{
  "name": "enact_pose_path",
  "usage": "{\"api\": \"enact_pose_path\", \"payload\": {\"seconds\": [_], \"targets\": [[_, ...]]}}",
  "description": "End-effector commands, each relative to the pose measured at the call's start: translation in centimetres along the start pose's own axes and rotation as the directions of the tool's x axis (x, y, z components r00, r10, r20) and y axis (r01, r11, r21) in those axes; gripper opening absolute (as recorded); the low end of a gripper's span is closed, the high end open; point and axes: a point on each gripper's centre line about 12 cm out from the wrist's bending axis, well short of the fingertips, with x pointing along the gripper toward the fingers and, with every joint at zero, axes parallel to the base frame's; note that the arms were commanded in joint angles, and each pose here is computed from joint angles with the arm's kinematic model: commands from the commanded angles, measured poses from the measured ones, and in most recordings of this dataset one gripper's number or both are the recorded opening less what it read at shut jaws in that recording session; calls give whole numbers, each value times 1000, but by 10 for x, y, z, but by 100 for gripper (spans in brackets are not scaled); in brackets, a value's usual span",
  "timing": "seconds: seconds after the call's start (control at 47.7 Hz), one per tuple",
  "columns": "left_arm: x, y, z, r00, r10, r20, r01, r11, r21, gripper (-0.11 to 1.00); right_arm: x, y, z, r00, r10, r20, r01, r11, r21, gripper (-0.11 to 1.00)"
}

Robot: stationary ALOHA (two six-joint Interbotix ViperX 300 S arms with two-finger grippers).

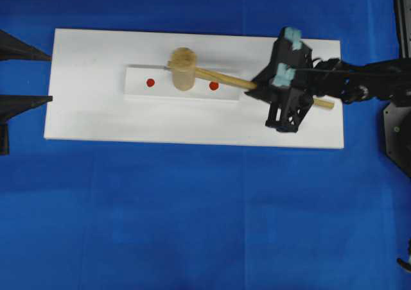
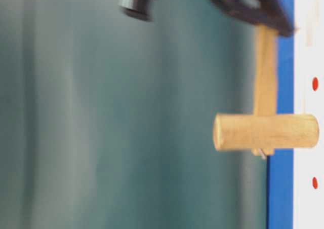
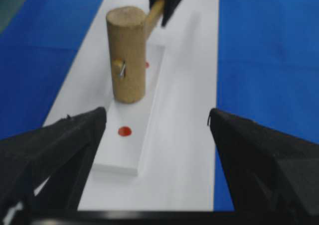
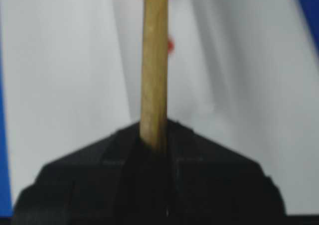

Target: Hit the mark with a hammer.

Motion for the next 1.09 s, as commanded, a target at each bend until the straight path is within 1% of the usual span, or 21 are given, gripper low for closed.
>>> {"api": "enact_pose_path", "payload": {"seconds": [0.0, 0.084, 0.231, 0.335, 0.44, 0.545, 0.713, 1.069], "targets": [[2, 1, 4, 1000, 5, 11, -5, 1000, -1, 81, 0, 3, 7, 1000, 7, 13, -8, 1000, 5, 2], [2, 1, 4, 1000, 5, 12, -5, 1000, -4, 81, -5, 2, 11, 999, 3, 43, -3, 1000, 3, 2], [2, 1, 4, 1000, 5, 11, -5, 1000, -6, 81, -24, 1, 26, 990, 0, 139, 1, 1000, -7, 2], [2, 1, 4, 1000, 5, 11, -5, 1000, -6, 81, -44, 2, 34, 979, 15, 202, -11, 1000, -18, 2], [2, 1, 4, 1000, 5, 11, -5, 1000, -6, 81, -66, 3, 33, 967, 34, 252, -30, 999, -23, 2], [2, 1, 4, 1000, 3, 11, -3, 1000, -4, 81, -80, -1, 23, 963, 39, 267, -38, 999, -9, 2], [2, 1, 4, 1000, 5, 14, -5, 1000, -4, 81, -90, -3, 19, 956, 43, 290, -43, 999, -6, 2], [2, 1, 4, 1000, 5, 15, -5, 1000, -6, 81, -78, -3, 12, 970, 34, 241, -32, 999, -11, 2]]}}
